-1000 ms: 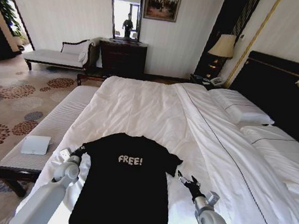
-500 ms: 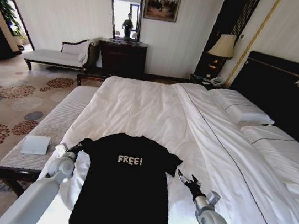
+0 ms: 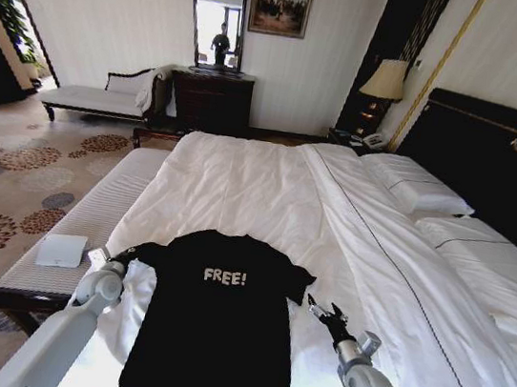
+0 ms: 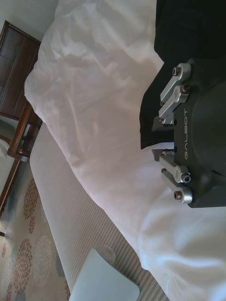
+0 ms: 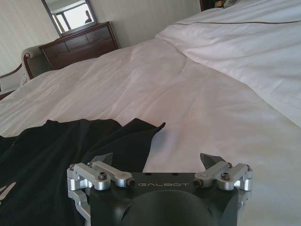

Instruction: Fold the clothes on the bed.

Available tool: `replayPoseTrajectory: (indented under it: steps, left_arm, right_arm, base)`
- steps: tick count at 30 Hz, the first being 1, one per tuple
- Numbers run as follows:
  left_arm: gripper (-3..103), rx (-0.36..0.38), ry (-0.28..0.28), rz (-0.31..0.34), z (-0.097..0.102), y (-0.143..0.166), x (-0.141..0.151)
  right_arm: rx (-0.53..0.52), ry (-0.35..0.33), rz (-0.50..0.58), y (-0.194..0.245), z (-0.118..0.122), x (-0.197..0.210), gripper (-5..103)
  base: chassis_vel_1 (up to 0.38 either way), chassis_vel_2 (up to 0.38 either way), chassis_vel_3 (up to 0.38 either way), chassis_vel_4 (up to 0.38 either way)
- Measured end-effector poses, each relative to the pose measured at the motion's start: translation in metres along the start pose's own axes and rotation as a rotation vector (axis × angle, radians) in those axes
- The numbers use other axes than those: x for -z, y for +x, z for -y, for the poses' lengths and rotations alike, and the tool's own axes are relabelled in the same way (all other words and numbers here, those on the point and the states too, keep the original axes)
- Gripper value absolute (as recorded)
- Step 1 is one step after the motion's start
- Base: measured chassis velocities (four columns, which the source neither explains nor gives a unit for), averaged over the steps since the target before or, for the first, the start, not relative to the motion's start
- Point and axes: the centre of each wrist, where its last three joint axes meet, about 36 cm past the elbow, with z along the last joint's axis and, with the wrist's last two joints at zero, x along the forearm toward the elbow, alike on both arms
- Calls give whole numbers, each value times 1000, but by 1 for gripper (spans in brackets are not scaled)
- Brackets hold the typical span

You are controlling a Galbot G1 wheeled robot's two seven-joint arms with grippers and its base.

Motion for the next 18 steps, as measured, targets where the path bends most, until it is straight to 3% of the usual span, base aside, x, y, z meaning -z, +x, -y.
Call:
replayPoseTrajectory:
  steps: [3,4,6,7,9,10,13,15,18]
  left_arm:
    - [29,13,-3,15,-3,-6,2]
    - [38,11,-6,29,-4,-10,7]
    - [37,6,-12,42,-5,-11,13]
    - [32,-3,-19,47,-4,-10,19]
    - [34,-20,-27,31,-2,-3,19]
    - [44,-35,-43,12,0,11,10]
    - [50,-46,-62,-13,-1,34,-10]
    - [61,-58,-74,-51,-8,64,-35]
    - [72,-58,-87,-64,-17,77,-55]
  right_arm:
    - [-1,2,-1,0,0,-1,100]
    - [-1,3,-4,1,0,-2,100]
    - [-1,4,-6,1,-1,-3,100]
    - [-1,4,-7,1,-2,-4,100]
    - [-1,4,-7,2,-2,-5,100]
    - [-2,1,-5,2,-3,-5,100]
    - [-7,0,-3,3,-1,-5,100]
    - [-12,-1,-1,5,1,-6,100]
    - [-17,0,-7,6,4,-8,100]
  base:
    - [0,0,0,0]
    - [0,0,0,0]
    - [0,0,0,0]
    - [0,0,0,0]
    - [0,0,0,0]
    - [0,0,0,0]
    - [0,0,0,0]
    - [0,0,0,0]
    - [0,0,0,0]
